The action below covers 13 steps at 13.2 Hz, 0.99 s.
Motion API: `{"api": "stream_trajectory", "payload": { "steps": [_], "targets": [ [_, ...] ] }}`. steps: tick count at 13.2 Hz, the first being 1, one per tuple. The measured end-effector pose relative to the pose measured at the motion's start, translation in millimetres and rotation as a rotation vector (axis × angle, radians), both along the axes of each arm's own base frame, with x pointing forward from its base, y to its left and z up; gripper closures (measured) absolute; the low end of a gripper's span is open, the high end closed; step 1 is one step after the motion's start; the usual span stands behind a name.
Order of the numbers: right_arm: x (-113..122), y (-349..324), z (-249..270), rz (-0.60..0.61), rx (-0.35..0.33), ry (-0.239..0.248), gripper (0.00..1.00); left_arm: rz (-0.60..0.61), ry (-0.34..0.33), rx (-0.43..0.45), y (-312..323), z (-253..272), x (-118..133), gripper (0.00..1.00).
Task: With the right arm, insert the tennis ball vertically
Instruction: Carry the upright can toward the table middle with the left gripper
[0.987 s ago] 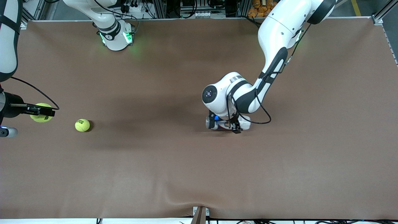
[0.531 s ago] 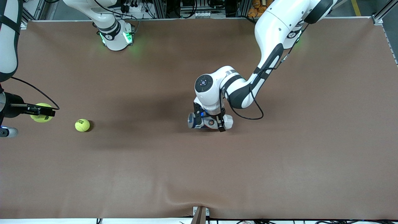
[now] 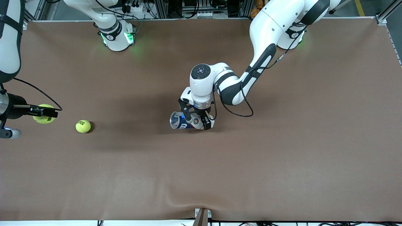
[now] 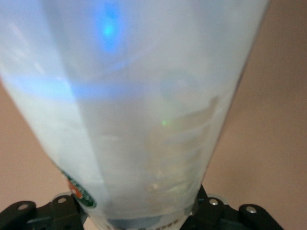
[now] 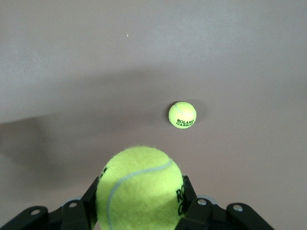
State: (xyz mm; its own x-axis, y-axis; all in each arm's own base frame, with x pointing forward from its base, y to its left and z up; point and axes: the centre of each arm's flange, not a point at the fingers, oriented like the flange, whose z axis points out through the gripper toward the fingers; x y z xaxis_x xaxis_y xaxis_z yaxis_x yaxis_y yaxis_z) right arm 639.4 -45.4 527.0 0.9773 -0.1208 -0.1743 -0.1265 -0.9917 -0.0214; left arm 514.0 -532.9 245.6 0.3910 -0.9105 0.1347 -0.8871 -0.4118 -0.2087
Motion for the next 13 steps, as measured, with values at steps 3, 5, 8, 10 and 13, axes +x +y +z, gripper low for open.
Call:
{"api": "stream_trajectory", "payload": {
  "steps": [3, 5, 8, 10, 13],
  "targets": [
    [0, -1, 0, 0.014, 0.002, -0.001, 0.33, 0.041, -0.024, -0.081, -11, 4, -3, 0.19],
    [0, -4, 3, 0.021, 0.003, -0.009, 0.33, 0.051, -0.045, -0.154, -24, 9, -11, 0.19],
    [1, -2, 7, 0.024, 0.002, -0.017, 0.33, 0.044, -0.061, -0.274, -44, 2, -27, 0.19],
    [1, 0, 7, 0.026, 0.002, -0.017, 0.33, 0.030, -0.069, -0.357, -52, -11, -33, 0.19],
    [1, 1, 7, 0.025, 0.002, -0.017, 0.33, 0.008, -0.098, -0.493, -46, -23, -34, 0.19]
  ]
}}
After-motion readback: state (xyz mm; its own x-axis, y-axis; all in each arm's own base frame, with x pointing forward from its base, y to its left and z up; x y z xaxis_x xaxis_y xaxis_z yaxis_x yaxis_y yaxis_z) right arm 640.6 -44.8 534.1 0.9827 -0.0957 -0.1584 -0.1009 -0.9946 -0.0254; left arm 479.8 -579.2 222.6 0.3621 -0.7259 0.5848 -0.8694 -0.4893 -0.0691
